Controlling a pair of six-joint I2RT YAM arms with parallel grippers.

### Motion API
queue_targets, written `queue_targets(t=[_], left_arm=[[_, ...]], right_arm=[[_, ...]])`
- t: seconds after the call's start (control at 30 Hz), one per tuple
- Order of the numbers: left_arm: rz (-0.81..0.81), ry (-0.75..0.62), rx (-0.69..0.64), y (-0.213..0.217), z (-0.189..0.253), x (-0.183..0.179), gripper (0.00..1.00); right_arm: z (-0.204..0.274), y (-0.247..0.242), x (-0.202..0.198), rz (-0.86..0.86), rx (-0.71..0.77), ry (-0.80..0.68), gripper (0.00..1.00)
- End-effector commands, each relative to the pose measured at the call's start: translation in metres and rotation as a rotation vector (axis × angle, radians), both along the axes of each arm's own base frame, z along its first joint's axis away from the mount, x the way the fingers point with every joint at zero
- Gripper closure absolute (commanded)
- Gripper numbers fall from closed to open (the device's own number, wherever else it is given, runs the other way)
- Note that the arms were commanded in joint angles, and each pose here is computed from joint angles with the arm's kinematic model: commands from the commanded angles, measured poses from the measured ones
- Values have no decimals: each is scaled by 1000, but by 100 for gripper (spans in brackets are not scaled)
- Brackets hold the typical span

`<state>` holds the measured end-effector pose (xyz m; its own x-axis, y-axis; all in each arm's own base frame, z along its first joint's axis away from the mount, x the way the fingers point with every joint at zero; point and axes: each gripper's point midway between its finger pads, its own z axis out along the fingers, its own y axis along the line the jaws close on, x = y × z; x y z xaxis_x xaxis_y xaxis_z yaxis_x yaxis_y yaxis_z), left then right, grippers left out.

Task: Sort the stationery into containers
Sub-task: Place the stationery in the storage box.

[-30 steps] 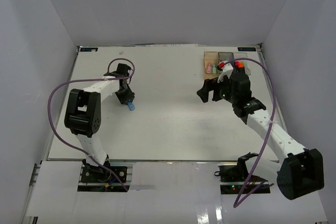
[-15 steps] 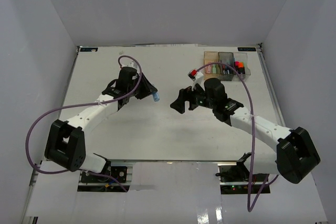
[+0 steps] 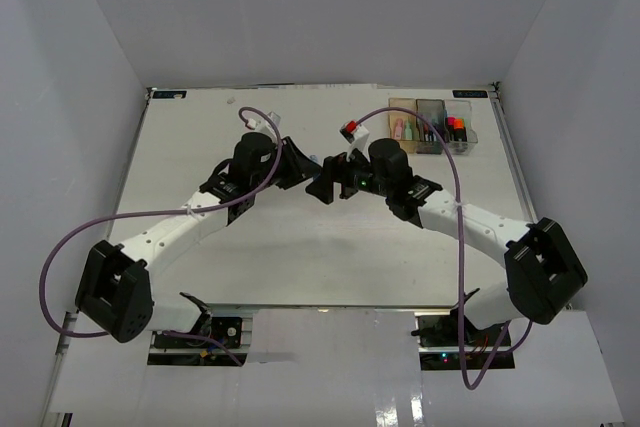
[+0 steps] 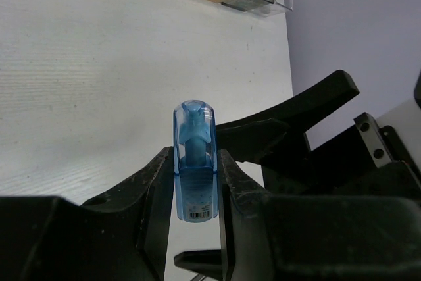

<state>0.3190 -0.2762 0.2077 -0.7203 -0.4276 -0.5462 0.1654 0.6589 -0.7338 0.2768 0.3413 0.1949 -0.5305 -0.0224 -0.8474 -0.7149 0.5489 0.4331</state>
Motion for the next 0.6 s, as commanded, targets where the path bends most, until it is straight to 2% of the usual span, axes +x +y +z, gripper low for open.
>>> queue_targets(t=[0.0, 0.33, 0.57], left_arm=[[-1, -82, -48, -2, 28, -4, 68], [-19, -100, -33, -4, 24, -8, 67], [-9, -108, -4, 0, 18, -5, 60]], right_arm=[[27, 11, 11, -10, 58, -55, 13], [32, 16, 13, -7, 64, -62, 61], [19, 12, 15, -26, 27, -49, 83]])
